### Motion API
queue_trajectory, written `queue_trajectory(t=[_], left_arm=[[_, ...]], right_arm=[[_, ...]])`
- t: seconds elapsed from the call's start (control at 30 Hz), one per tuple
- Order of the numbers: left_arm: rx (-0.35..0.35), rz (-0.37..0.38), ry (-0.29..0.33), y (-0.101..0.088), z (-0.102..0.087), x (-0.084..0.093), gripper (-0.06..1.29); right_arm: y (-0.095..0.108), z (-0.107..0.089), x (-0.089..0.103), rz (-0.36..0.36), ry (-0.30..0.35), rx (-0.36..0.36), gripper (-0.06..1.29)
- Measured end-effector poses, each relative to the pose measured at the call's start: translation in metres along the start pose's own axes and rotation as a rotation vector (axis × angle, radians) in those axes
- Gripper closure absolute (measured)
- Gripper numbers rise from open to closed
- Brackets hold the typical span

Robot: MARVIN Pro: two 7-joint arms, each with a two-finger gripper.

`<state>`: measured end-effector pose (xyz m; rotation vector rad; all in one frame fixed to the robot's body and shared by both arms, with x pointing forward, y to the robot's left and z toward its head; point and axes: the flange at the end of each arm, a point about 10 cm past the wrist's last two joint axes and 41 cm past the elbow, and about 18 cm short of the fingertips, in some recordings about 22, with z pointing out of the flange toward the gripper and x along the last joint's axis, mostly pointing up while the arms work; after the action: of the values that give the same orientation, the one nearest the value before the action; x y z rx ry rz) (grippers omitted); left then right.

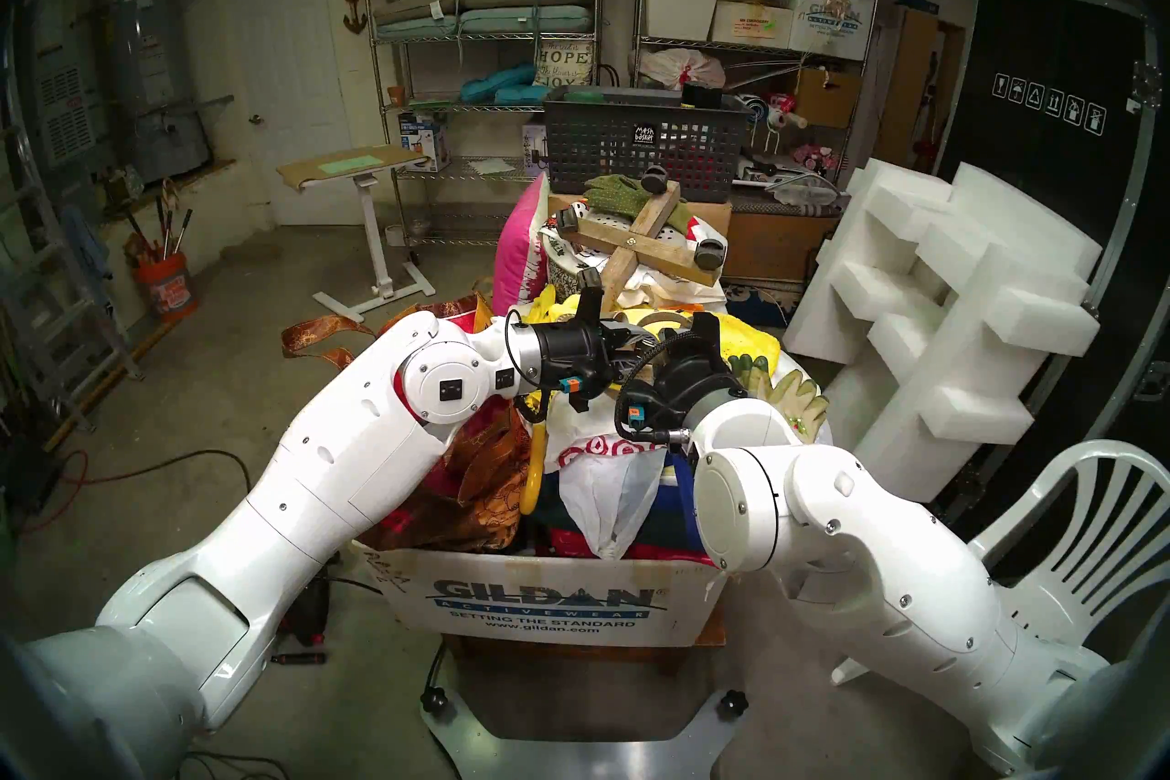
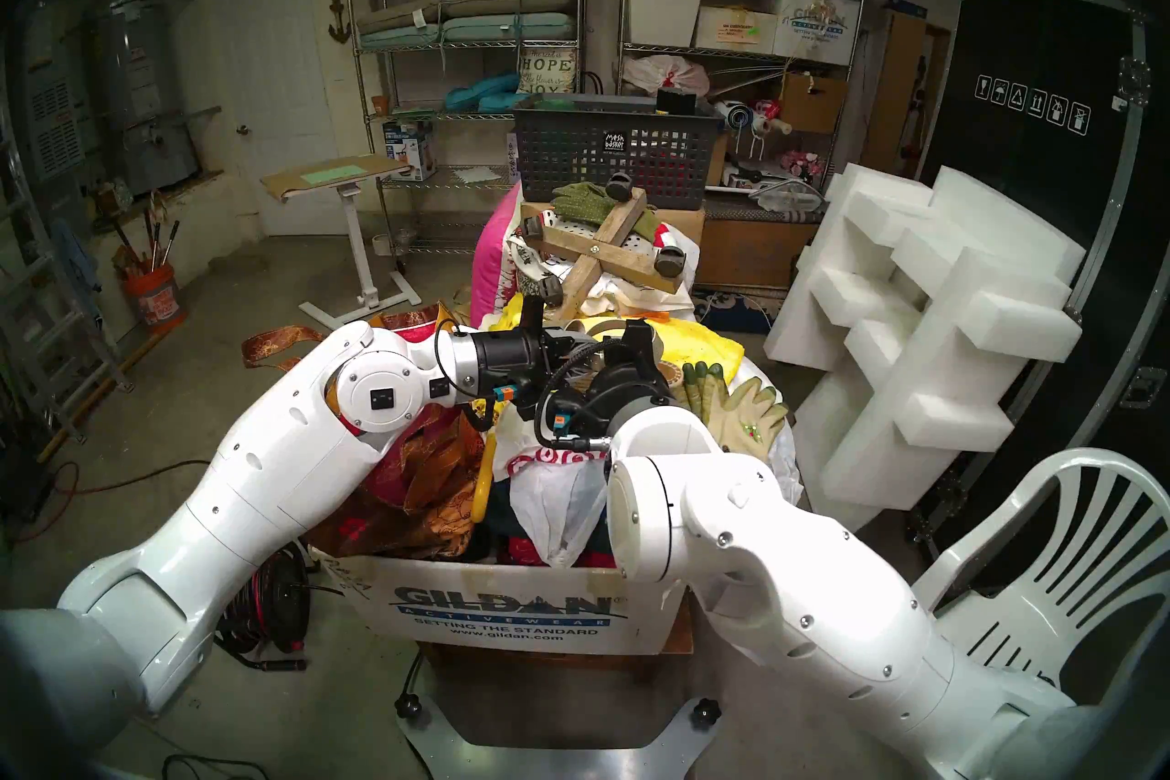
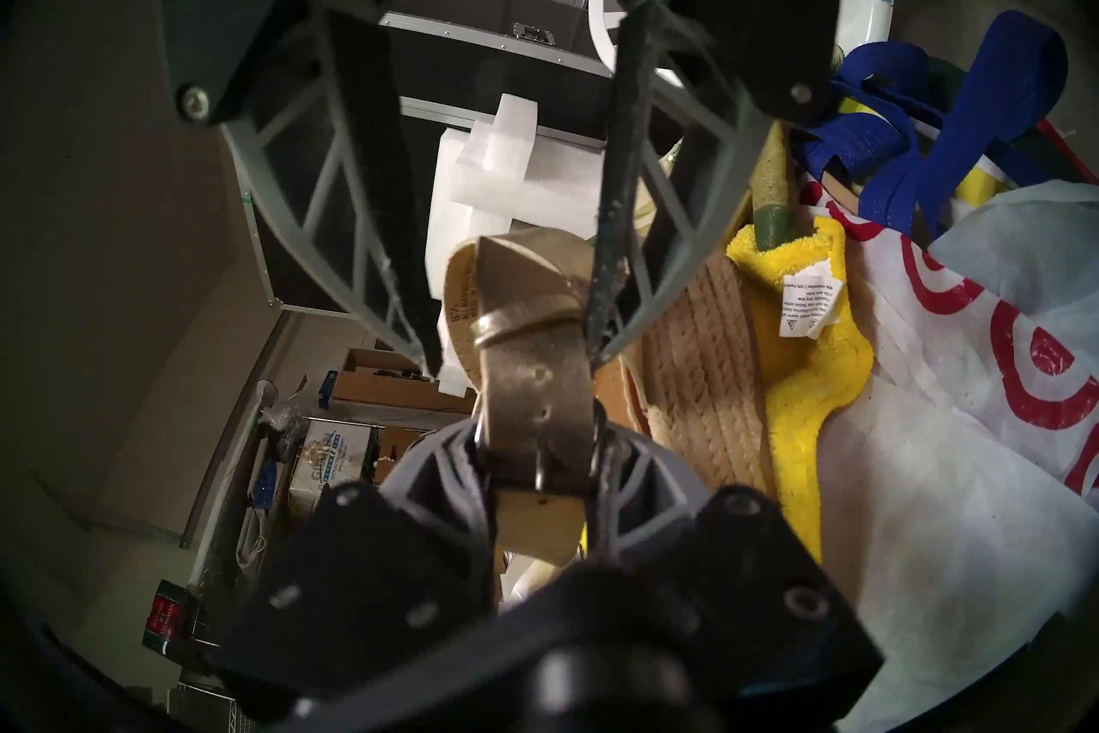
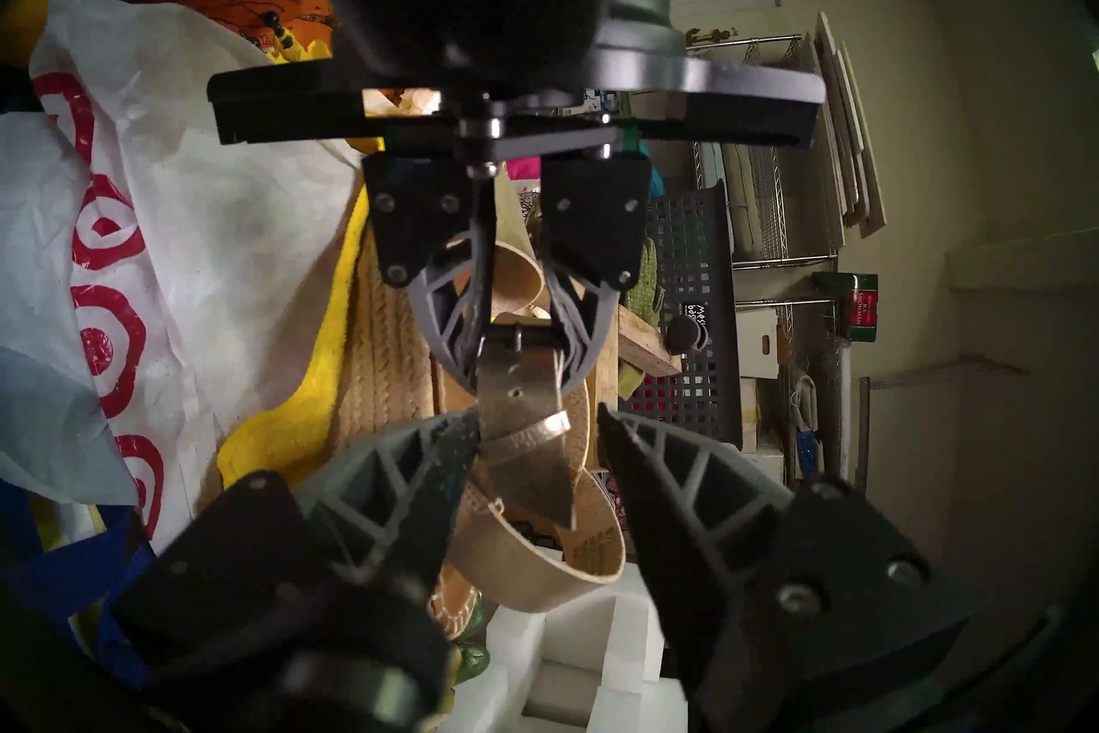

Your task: Unbuckle a shoe

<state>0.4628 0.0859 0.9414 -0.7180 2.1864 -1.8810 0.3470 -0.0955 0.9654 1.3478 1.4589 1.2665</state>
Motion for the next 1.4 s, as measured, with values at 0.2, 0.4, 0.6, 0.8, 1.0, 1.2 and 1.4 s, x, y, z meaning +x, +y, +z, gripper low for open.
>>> queue_trajectory(t=[0.2,0.4,0.6,0.8,1.0,1.2,1.4], left_arm=[[-0.003,-0.002,0.000,0.000,0.001,-0.001,1.00],[-0.002,-0.003,0.000,-0.001,0.002,-0.001,1.00],[-0.003,-0.005,0.000,-0.001,0.003,-0.002,1.00],[-0.004,-0.006,-0.001,-0.001,0.003,-0.003,1.00],[-0.003,-0.007,0.002,-0.001,0.004,-0.003,1.00],[0.000,-0.008,0.008,-0.002,0.006,-0.001,1.00],[0.000,-0.008,0.014,-0.001,0.007,0.000,1.00]], right_arm=[[0.000,0.000,-0.001,-0.007,0.004,0.000,0.60],[-0.002,-0.001,-0.002,-0.012,0.007,0.004,0.60],[-0.002,0.000,-0.002,-0.017,0.010,0.005,0.74],[-0.002,0.001,-0.003,-0.016,0.009,0.007,0.76],[0.000,0.004,-0.008,-0.009,-0.010,0.006,0.77],[0.001,0.005,-0.012,0.003,-0.026,0.006,0.77],[0.001,0.004,-0.017,0.005,-0.038,0.010,0.77]])
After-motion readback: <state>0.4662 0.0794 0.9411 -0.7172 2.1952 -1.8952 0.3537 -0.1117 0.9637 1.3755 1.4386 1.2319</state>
